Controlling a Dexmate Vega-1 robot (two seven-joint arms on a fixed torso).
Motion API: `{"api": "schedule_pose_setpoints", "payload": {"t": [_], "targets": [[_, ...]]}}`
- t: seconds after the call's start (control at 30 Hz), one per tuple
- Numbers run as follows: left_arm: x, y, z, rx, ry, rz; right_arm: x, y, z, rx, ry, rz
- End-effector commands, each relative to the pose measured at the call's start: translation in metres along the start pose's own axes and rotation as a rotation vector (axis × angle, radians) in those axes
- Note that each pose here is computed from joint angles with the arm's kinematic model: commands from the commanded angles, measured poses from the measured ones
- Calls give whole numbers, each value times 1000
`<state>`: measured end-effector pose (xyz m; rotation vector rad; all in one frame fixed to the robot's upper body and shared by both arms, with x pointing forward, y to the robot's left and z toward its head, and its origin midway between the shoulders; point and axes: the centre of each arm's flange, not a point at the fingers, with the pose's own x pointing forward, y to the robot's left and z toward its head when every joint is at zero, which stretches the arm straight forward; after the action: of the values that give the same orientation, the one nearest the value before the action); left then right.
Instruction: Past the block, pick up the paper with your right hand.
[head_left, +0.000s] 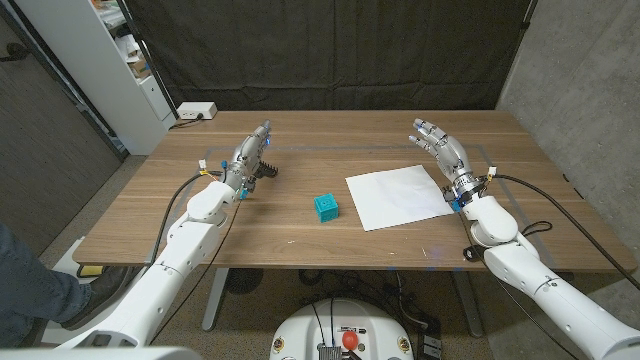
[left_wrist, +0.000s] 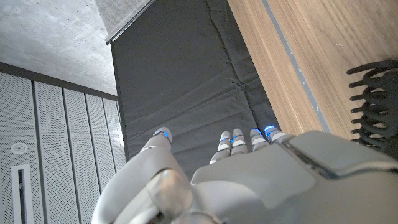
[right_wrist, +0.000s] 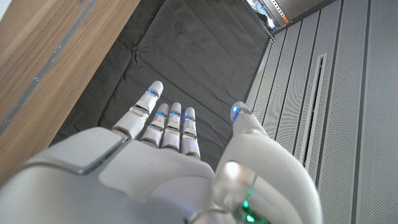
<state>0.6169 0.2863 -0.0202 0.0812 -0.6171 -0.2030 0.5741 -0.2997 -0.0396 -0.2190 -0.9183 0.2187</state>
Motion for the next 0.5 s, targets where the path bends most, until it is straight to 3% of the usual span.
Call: {"api": "schedule_pose_setpoints", "payload": {"t": [0.03,0.27,0.5], "targets": [[3,-5,3,12,-13,-10,-4,5,3,-84,-14,15],[5,-5,3,13,-18,-10,-5,6,7,-193,-27,14],[6,-6,5,17,-24,-12,-5,6,9,-222,-31,19]]}}
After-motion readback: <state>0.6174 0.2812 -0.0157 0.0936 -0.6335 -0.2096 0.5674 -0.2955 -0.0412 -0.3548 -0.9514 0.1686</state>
